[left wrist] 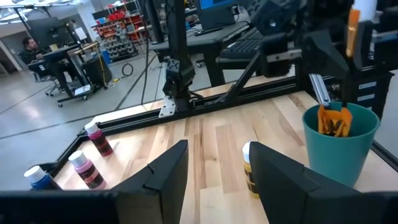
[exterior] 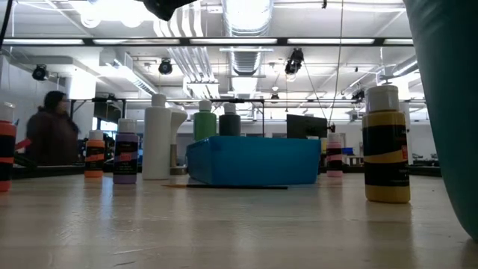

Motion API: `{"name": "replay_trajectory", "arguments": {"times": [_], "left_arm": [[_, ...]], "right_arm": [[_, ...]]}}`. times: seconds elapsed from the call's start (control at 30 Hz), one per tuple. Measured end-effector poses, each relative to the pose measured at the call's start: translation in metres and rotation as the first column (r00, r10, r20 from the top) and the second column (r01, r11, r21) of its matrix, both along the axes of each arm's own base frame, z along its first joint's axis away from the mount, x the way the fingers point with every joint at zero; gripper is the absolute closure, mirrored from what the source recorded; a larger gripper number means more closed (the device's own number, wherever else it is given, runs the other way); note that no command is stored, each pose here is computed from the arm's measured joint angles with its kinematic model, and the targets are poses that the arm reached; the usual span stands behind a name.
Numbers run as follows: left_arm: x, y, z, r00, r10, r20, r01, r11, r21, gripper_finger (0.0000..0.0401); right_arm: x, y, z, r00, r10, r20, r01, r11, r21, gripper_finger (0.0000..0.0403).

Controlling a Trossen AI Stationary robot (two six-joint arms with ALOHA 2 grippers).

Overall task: Pick & Place Paint Supplies
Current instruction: Put the gold paint brush into the green cup

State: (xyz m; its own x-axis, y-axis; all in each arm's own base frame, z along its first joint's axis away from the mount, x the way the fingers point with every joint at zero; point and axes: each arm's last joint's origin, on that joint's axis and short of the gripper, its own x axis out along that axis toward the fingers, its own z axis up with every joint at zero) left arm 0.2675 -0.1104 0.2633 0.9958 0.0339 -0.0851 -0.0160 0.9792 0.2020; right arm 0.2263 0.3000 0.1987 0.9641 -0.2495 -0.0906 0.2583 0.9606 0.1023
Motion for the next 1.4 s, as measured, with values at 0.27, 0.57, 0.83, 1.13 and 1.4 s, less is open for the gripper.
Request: {"name": "replay_trajectory", "arguments": {"times": [0.27, 0.57, 0.83, 1.13, 1.4], "left_arm": [[0.003, 0.007, 0.000, 1.000, 0.029, 0.000, -0.029, 0.999, -0.020, 0.0224], [0.005, 0.013, -0.001, 0.999, 0.052, -0.001, -0.052, 0.998, -0.039, 0.0224], [0.005, 0.013, -0.002, 0.999, 0.051, -0.004, -0.051, 0.998, -0.042, 0.0224], [0.005, 0.013, -0.002, 0.999, 0.046, -0.007, -0.046, 0.998, -0.053, 0.0224], [0.005, 0.013, -0.002, 0.999, 0.045, -0.009, -0.046, 0.998, -0.053, 0.0224]], "right_arm": [[-0.001, 0.004, -0.020, 1.000, 0.004, -0.013, -0.004, 0.999, 0.039, 0.0389], [-0.006, -0.002, -0.038, 0.999, 0.031, -0.039, -0.028, 0.997, 0.071, 0.0389], [-0.005, -0.004, -0.039, 0.998, 0.046, -0.047, -0.042, 0.996, 0.081, 0.0389], [0.004, -0.012, -0.045, 0.994, 0.067, -0.085, -0.055, 0.989, 0.136, 0.0388], [0.004, -0.010, -0.039, 0.994, 0.074, -0.077, -0.063, 0.988, 0.139, 0.0332]]}}
